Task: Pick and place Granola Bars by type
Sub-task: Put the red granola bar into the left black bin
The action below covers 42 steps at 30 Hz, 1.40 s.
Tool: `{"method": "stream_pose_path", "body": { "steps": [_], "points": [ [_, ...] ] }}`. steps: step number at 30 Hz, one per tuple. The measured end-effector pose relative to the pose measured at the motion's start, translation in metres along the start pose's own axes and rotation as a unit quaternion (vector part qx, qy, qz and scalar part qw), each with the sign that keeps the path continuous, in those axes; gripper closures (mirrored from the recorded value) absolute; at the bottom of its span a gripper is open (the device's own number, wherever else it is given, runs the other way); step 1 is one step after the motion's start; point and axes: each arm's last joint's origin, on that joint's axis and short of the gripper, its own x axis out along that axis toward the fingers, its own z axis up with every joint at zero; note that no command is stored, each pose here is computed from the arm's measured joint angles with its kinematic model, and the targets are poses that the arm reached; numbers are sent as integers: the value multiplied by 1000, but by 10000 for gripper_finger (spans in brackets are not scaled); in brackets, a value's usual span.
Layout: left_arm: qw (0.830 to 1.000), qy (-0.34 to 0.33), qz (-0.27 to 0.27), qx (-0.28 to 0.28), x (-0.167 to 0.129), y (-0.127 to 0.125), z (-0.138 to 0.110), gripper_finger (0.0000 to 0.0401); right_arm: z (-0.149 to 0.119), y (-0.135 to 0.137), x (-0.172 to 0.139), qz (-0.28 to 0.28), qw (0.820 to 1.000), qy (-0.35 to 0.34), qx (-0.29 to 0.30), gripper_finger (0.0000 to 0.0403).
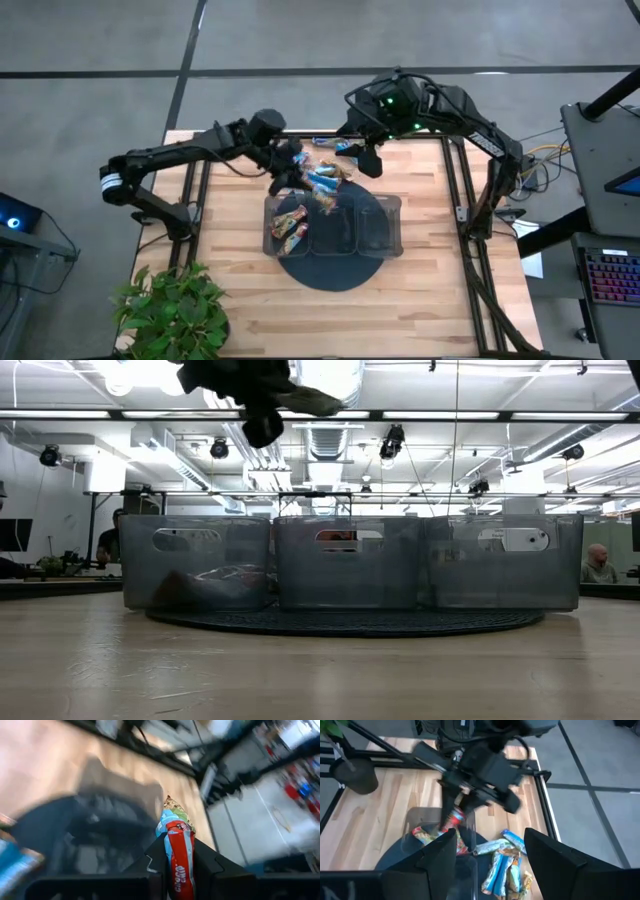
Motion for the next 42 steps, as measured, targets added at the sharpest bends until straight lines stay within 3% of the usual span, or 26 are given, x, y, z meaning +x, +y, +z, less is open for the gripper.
{"method": "stream_pose_path", "body": {
  "steps": [7, 13, 22, 29, 42],
  "points": [
    [991, 130, 1, -32, -2, -2, -36, 371, -1, 0, 0, 1, 1000, 6, 2, 179],
    [978, 197, 60, -37, -4, 2, -52, 371, -1, 0, 0, 1, 1000, 4, 5, 179],
    [967, 234, 70, -78, 5, 11, -77, 371, -1, 0, 0, 1, 1000, 5, 16, 179],
    [956, 242, 111, -124, 12, 22, -95, 366, -1, 0, 0, 1, 1000, 4, 16, 179],
    [959, 233, 112, -116, 16, 22, -96, 257, -1, 0, 0, 1, 1000, 5, 25, 179]
  ]
}}
